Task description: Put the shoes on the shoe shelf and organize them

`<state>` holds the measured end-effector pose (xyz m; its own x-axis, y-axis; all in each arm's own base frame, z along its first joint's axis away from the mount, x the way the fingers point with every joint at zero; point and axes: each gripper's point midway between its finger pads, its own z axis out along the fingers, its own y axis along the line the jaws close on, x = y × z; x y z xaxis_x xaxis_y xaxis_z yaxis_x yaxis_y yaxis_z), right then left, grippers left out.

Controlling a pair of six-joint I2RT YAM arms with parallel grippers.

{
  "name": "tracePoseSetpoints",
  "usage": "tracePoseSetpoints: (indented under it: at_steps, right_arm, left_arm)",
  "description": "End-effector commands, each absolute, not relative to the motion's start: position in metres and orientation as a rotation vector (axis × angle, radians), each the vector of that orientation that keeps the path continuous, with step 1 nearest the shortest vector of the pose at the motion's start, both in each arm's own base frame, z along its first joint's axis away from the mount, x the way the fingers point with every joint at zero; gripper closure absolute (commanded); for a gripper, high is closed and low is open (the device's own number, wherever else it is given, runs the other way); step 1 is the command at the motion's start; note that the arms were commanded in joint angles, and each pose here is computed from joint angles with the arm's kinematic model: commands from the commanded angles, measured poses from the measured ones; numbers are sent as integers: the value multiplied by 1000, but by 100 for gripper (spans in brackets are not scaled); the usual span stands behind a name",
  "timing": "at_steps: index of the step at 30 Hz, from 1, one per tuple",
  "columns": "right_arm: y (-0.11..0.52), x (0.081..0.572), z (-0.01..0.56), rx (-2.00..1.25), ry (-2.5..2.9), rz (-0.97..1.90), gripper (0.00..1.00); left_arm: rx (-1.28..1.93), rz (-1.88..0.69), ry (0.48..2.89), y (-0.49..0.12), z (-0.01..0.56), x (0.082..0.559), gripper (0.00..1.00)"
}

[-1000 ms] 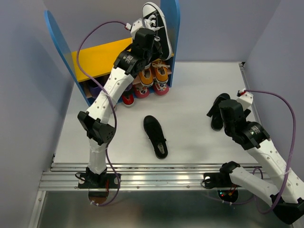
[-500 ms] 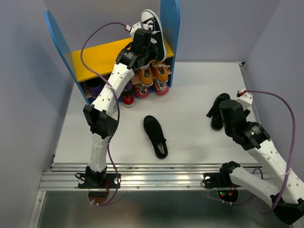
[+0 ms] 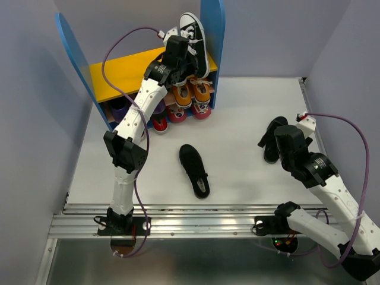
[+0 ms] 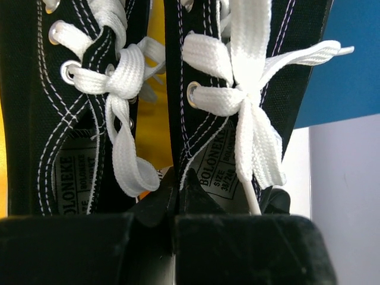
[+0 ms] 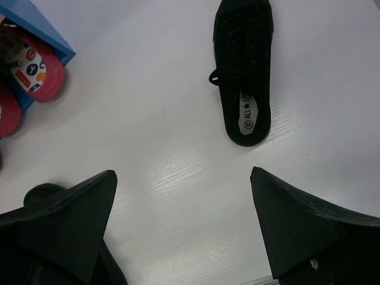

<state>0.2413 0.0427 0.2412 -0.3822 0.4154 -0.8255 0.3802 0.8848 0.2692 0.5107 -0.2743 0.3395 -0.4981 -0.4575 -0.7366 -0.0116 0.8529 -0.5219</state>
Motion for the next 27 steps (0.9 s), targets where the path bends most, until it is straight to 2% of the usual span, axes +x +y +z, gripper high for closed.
tracePoseSetpoints:
  at_steps: [1, 4, 7, 12, 21, 24, 27]
  right_arm:
    - [43, 242, 265, 605, 1949, 94, 0]
    - [43, 242, 265, 605, 1948, 95, 0]
    - [43, 242, 266, 603, 1949, 98, 0]
    - [44, 242, 267, 604, 1949, 106, 0]
    - [48, 244, 264, 590, 1964, 114, 0]
    - [54, 247, 260, 556, 1992, 116, 0]
    - [59, 251, 257, 530, 2018, 117, 0]
  left_arm:
    - [-316, -671, 1830, -271, 412, 515, 86]
    - [-299, -682, 1821, -271, 418, 513, 77]
    - [-284, -695, 1801, -271, 428, 509, 75]
    - [-275, -696, 1780, -266, 440, 503, 62]
    - [-242, -775, 1702, -265, 482, 478, 61]
    - [-231, -764, 1640, -251, 512, 457, 61]
    - [-262, -695, 1633, -232, 516, 447, 61]
